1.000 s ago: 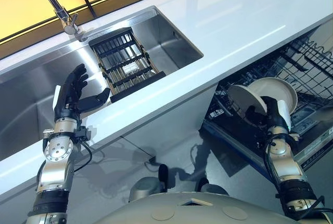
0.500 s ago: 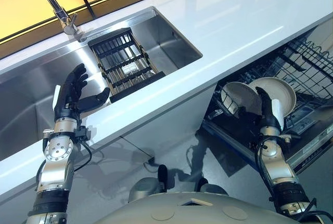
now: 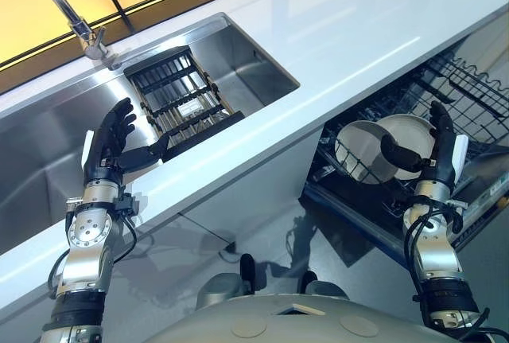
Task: Pick up plates and place into dishwasher.
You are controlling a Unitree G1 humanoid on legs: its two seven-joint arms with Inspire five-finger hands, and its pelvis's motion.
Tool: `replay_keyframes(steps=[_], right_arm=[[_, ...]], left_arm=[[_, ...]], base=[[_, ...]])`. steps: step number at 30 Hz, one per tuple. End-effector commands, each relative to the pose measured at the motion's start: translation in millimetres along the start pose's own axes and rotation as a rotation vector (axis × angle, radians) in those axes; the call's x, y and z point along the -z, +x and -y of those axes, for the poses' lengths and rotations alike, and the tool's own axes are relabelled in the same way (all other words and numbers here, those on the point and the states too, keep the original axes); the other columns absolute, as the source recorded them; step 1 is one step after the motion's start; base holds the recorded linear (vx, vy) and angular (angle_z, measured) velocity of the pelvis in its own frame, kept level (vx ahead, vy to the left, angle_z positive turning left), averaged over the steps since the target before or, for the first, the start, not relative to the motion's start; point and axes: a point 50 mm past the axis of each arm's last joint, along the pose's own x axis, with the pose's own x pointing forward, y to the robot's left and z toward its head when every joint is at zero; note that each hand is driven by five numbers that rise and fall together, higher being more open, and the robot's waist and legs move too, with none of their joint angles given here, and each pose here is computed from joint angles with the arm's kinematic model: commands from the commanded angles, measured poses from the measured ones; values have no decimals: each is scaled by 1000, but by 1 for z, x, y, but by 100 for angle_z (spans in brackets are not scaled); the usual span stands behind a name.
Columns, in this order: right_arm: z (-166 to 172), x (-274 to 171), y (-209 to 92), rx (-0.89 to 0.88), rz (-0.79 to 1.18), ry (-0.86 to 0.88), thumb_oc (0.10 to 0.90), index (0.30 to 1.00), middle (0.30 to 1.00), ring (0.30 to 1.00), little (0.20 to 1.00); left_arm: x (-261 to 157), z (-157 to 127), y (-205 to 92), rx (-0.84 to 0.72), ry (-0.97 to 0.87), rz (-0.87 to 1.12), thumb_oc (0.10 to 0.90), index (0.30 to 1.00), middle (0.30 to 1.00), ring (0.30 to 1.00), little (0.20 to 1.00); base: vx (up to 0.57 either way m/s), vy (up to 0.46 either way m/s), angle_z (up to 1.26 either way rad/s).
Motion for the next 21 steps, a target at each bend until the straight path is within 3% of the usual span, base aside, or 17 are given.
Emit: replay_keyframes(steps=[1, 11, 21], right_arm=[[10, -58, 12, 48, 300, 217, 800, 900, 900, 900, 900], [25, -61, 0, 217, 369, 384, 800, 900, 900, 900, 900], [9, 11, -15, 111, -23, 265, 800, 900, 900, 900, 900]], left_arm=[[-39, -26, 19, -80, 17, 214, 800, 900, 900, 900, 900], [-38, -26, 20, -80, 13, 220, 800, 900, 900, 900, 900], [-36, -30, 17, -100, 16, 213, 800, 900, 900, 900, 900]], base=[[-46, 5, -15], [-25, 16, -17], [-8, 10, -6]])
